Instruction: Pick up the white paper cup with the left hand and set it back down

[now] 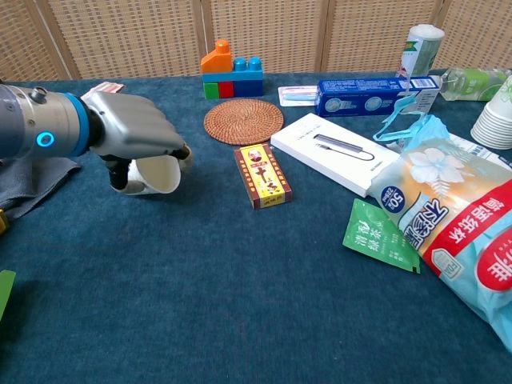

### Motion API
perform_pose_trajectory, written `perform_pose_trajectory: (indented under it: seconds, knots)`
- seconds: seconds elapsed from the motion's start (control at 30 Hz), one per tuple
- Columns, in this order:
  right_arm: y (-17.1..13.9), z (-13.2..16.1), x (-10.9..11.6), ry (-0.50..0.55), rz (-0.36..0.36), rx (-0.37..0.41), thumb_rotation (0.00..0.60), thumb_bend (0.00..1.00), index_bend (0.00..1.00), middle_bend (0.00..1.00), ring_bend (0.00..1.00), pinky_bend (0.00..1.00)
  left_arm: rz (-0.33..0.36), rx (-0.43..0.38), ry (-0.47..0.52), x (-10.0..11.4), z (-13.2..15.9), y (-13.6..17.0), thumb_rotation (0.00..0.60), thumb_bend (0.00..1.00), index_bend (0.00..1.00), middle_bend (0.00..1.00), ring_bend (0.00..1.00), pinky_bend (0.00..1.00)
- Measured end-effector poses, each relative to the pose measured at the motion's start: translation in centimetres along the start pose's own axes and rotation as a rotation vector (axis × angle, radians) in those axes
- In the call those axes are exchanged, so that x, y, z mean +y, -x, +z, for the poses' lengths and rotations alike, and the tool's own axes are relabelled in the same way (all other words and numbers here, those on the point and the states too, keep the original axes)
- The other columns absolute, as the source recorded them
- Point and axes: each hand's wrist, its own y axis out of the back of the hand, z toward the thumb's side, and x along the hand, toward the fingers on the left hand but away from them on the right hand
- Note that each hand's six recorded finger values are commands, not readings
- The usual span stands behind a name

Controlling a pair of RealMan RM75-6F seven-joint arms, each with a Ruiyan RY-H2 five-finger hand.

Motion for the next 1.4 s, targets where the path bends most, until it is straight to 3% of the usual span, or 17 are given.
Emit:
perform_pose_trajectory:
  seconds: [0.07, 0.17, 0.5, 0.8, 1.07, 1.23, 1.4]
  knots:
    - [-0.1, -0.1, 0.0, 0.002, -0.001, -0.002, 0.600, 0.45, 0.00, 0.00, 0.00, 0.00, -0.009, -0.002, 0.003, 0.1, 0.5, -0.2, 0.600, 0.45, 0.02, 0.05, 0.07, 0.25]
    - [-0.1, -0.3, 0.1, 0.003, -0.004, -0.004, 0.600, 0.45, 0.00, 0.00, 0.00, 0.00, -0.014, 0.006, 0.017, 0.0, 0.8, -0.5, 0.600, 0.45, 0.00, 0.00, 0.00, 0.20]
    - [-0.2, -0.1, 0.2, 0.007, -0.003, 0.004, 0.600, 0.45, 0.00, 0.00, 0.00, 0.00, 0.024, 0.019, 0.116, 0.3, 0.2, -0.1, 0.600, 0.45, 0.00, 0.00, 0.00, 0.12]
    - [-0.1, 0.4, 0.1, 0.004, 0.001, 0.013, 0.600, 0.45, 0.00, 0.00, 0.00, 0.00, 0.054, 0.015, 0.382, -1.1, -1.9, 1.9, 0.600, 0.45, 0.00, 0.00, 0.00, 0.10]
    - [-0.2, 0.8, 0.1, 0.004, 0.003, 0.018, 0.600, 0.45, 0.00, 0.00, 0.00, 0.00, 0.038, 0.016, 0.625, -4.4, -4.3, 3.2, 0.600, 0.45, 0.00, 0.00, 0.00, 0.08]
    - [-0.2, 1.1, 0.1, 0.004, 0.004, 0.022, 0.600, 0.45, 0.00, 0.00, 0.00, 0.00, 0.020, 0.044, 0.665, -6.7, -6.0, 3.3, 0.600, 0.45, 0.00, 0.00, 0.00, 0.08]
    - [-0.4, 1.1, 0.2, 0.005, 0.000, 0.019, 0.600, 0.45, 0.00, 0.00, 0.00, 0.00, 0.018, 0.041, 0.677, -7.2, -6.1, 2.9, 0.600, 0.45, 0.00, 0.00, 0.00, 0.08]
